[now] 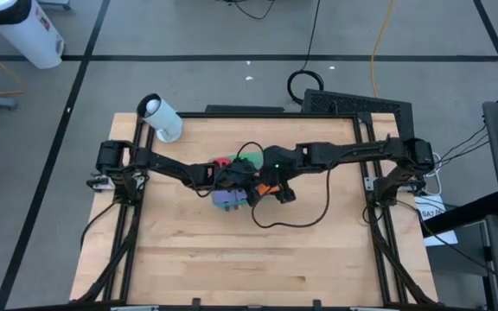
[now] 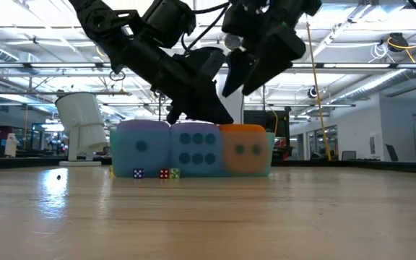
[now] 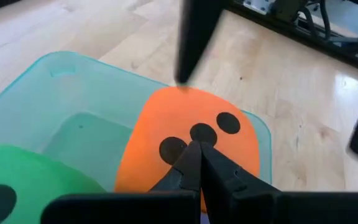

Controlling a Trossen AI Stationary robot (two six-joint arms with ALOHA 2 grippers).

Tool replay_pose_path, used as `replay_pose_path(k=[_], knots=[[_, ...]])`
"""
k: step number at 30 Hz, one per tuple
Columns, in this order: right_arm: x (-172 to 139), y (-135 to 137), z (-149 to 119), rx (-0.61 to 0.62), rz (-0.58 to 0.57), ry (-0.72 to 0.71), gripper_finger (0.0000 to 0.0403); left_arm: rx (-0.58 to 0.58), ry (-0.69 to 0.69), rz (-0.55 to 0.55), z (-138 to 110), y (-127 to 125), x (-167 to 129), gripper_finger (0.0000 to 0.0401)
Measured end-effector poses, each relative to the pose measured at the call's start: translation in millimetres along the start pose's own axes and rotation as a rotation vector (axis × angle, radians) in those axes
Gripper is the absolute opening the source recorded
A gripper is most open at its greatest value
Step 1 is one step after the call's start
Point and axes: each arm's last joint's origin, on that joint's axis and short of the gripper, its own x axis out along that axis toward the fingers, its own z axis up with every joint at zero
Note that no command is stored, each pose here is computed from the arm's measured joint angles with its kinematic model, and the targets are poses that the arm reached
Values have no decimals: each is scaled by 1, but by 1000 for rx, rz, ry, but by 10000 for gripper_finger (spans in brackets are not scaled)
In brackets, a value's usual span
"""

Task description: Pick & Place Dice

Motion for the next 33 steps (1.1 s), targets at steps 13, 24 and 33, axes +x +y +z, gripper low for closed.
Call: replay_pose_path(k=[13,24,33], knots=[[-32,1,-4,132,-87,-19,365,280,-153,-68,23,-35,-44,4],[-88,21,-64,268,-140,-384,184,340,-304,-25,5,-28,-166,2],[-84,42,-109,384,-122,-465,23,97,-114,-182,-45,-11,-176,2]])
